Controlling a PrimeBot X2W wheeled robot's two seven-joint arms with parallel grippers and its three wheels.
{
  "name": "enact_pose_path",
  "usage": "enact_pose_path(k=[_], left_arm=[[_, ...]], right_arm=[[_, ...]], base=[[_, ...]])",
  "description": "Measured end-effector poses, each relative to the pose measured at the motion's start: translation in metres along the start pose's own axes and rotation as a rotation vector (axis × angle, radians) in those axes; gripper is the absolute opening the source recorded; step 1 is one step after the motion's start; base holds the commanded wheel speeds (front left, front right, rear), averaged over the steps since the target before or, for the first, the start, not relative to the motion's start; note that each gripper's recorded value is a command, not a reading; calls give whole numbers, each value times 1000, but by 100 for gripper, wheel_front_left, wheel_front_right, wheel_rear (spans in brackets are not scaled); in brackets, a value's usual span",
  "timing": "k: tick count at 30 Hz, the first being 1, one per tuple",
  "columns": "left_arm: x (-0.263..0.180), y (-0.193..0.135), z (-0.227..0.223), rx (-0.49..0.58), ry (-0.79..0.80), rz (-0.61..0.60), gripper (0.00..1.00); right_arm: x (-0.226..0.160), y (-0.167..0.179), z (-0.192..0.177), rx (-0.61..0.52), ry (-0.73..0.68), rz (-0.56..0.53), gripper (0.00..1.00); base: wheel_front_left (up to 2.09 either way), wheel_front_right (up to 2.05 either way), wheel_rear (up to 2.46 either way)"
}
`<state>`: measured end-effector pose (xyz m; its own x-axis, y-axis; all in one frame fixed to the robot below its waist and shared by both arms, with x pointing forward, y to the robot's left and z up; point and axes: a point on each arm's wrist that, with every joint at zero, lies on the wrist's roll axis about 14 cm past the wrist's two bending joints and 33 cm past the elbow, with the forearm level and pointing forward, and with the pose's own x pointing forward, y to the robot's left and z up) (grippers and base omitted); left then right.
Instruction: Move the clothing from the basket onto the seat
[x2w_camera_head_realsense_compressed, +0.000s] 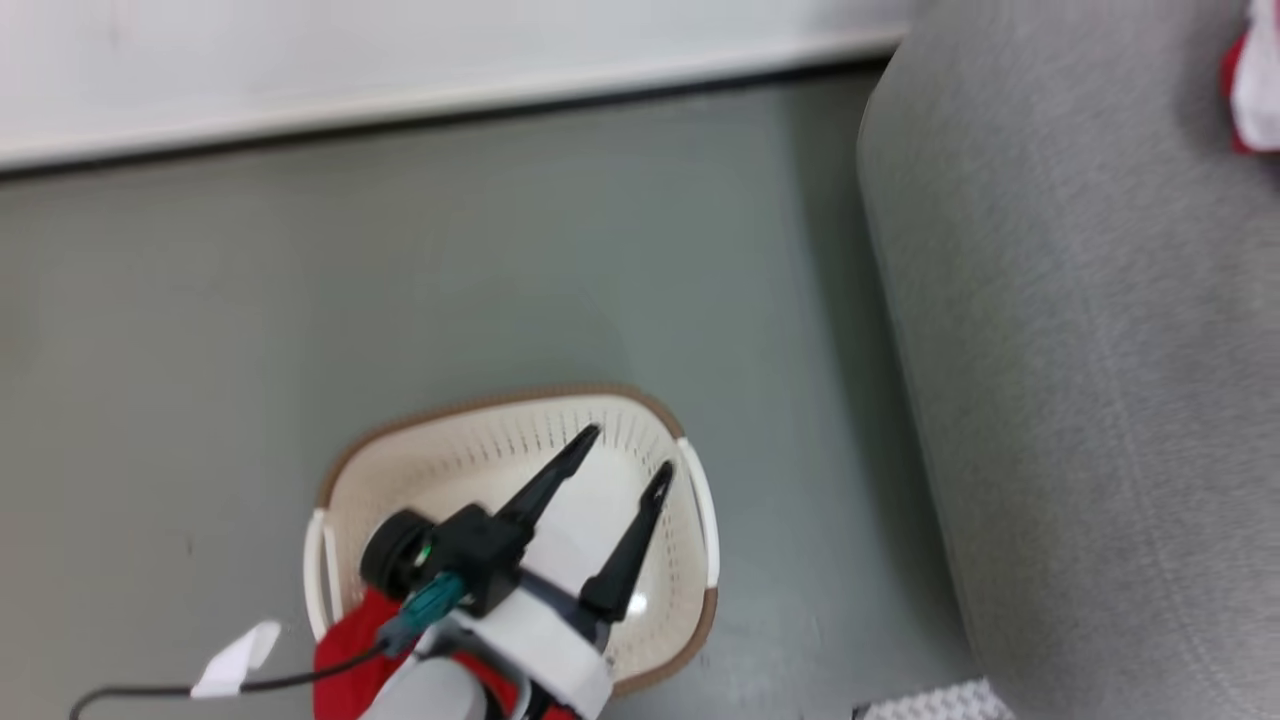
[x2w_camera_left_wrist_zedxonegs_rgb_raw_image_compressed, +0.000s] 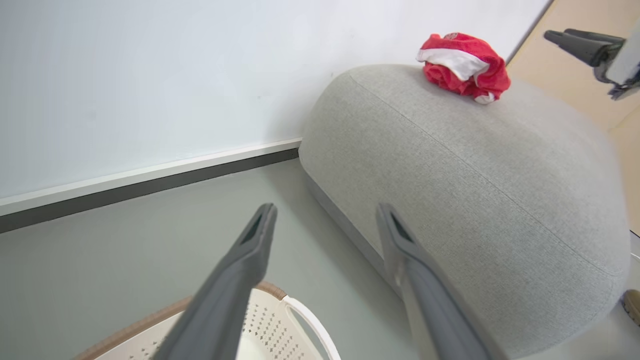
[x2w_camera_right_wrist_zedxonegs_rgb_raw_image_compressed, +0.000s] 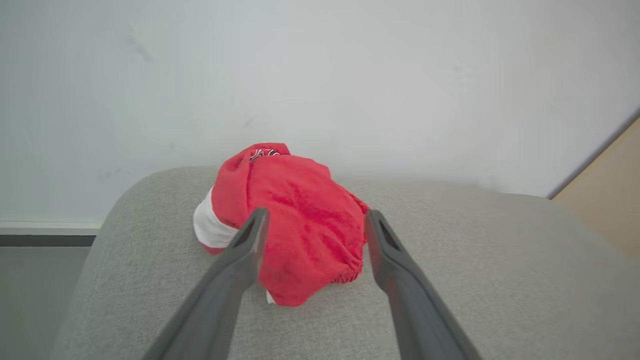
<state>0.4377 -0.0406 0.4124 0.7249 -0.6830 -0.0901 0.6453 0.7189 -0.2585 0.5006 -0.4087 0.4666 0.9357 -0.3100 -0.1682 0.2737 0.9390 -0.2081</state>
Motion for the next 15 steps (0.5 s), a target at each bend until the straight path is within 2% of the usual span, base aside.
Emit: enact_pose_path(k=[3, 7, 11, 15], left_arm=[[-15, 3, 12, 14, -22, 55, 100], [-39, 12, 29, 38, -57, 149, 100], [-70, 26, 44, 75, -84, 252, 100], [-104, 41, 63, 100, -133, 357, 100]], right_arm=[[-24, -7, 32, -4, -105, 20, 100], [-67, 2, 44, 7, -187, 61, 100], [-110, 31, 48, 51, -253, 111, 100], [-151, 66, 45, 152, -287, 155, 100]], base=[[0, 0, 0], [0, 0, 0], [0, 0, 0], [0, 0, 0]])
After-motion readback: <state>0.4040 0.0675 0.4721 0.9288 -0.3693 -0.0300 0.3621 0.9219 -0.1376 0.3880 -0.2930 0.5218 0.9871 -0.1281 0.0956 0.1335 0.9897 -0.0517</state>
